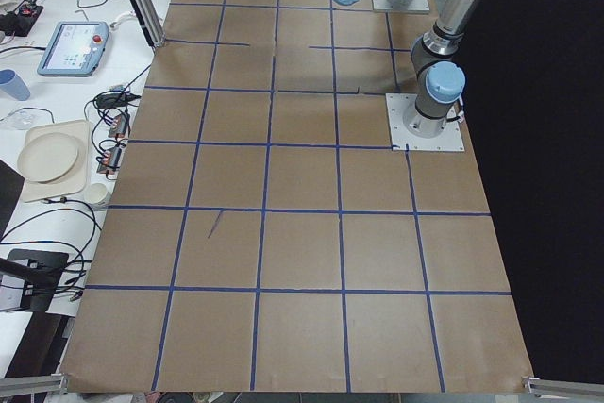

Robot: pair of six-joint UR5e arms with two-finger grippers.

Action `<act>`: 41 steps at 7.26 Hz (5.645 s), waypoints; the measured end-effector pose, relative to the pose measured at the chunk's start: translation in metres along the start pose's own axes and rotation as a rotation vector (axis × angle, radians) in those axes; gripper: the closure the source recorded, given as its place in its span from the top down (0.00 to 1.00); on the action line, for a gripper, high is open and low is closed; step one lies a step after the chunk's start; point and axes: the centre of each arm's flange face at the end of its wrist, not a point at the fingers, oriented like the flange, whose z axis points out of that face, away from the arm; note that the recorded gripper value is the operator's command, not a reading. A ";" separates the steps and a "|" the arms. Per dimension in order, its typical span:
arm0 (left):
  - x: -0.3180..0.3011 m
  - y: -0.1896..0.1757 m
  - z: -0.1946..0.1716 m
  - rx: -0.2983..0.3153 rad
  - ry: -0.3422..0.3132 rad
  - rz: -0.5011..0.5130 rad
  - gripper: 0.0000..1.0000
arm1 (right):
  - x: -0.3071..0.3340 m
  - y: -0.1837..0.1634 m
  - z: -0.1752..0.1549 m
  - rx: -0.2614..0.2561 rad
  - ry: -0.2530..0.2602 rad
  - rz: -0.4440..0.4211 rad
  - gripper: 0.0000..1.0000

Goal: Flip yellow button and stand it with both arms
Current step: 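Grasp the yellow cap with the right gripper beside the left gripper, then open the left gripper and carry the button away with the right gripper, then lower the button upright with the right gripper while the left arm withdraws, then open the right gripper to release the standing yellow button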

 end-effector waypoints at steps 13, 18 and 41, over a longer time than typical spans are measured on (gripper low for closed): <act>-0.019 -0.018 0.010 0.301 -0.821 0.142 1.00 | 0.017 -0.189 -0.097 0.528 0.864 -1.329 0.09; 0.014 0.001 -0.046 0.052 -1.498 0.215 1.00 | 0.029 -0.310 -0.165 0.452 1.187 -2.000 0.08; -0.032 -0.024 -0.099 0.063 -1.573 0.128 1.00 | 0.061 -0.530 -0.242 0.050 1.088 -2.616 0.84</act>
